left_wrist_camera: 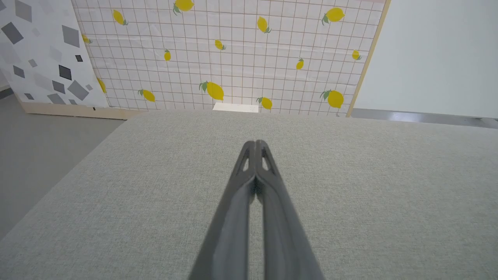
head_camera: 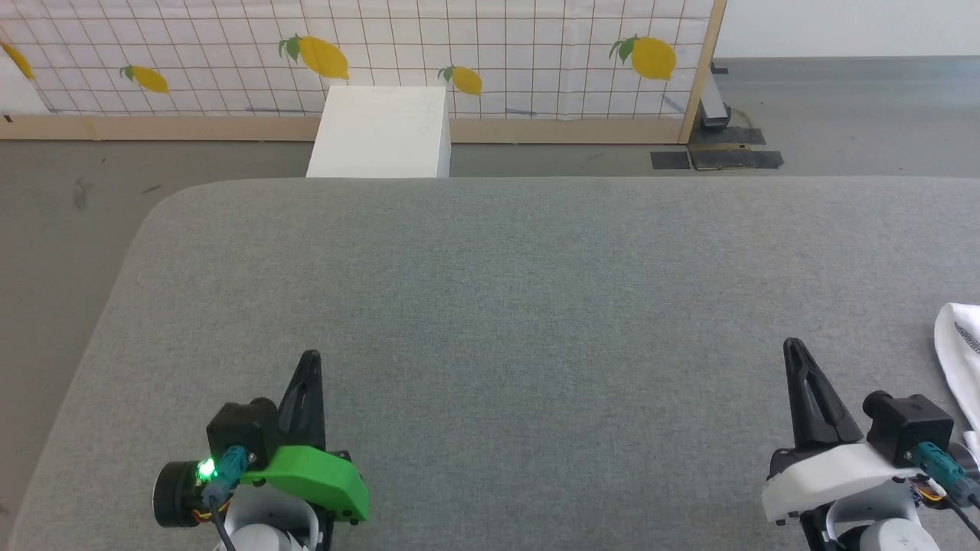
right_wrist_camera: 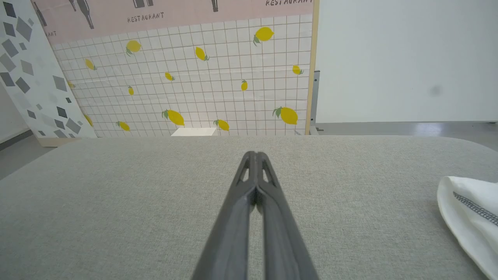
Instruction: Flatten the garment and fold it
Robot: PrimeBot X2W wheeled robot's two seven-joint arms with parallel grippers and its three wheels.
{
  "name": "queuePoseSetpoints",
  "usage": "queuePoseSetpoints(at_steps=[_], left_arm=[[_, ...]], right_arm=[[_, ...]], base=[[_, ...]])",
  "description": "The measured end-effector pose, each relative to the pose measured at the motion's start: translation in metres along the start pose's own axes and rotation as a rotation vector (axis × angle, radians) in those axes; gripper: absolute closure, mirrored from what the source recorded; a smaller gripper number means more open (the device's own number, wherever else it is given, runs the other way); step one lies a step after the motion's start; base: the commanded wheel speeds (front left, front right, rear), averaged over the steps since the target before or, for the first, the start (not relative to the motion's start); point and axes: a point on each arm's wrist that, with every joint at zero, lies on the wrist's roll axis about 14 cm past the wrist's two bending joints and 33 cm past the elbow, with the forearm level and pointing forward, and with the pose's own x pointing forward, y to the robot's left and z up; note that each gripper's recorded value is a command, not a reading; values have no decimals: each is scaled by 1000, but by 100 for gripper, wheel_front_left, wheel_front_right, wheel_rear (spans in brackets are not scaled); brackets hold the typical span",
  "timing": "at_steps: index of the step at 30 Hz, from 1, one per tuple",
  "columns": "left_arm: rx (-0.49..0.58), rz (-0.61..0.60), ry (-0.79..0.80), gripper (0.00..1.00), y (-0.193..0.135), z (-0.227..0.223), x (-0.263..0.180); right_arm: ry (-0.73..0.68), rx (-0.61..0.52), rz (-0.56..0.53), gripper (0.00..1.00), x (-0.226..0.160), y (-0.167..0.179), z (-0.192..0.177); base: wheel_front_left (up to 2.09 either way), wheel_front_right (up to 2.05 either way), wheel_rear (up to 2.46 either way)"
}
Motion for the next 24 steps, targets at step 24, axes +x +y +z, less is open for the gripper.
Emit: queuePoseSetpoints(at_steps=[24], left_arm=[[45,4,15,100,2,4,0]], right_arm=[[12,-38,22,100,1,6,6]], base=[[0,0,0]])
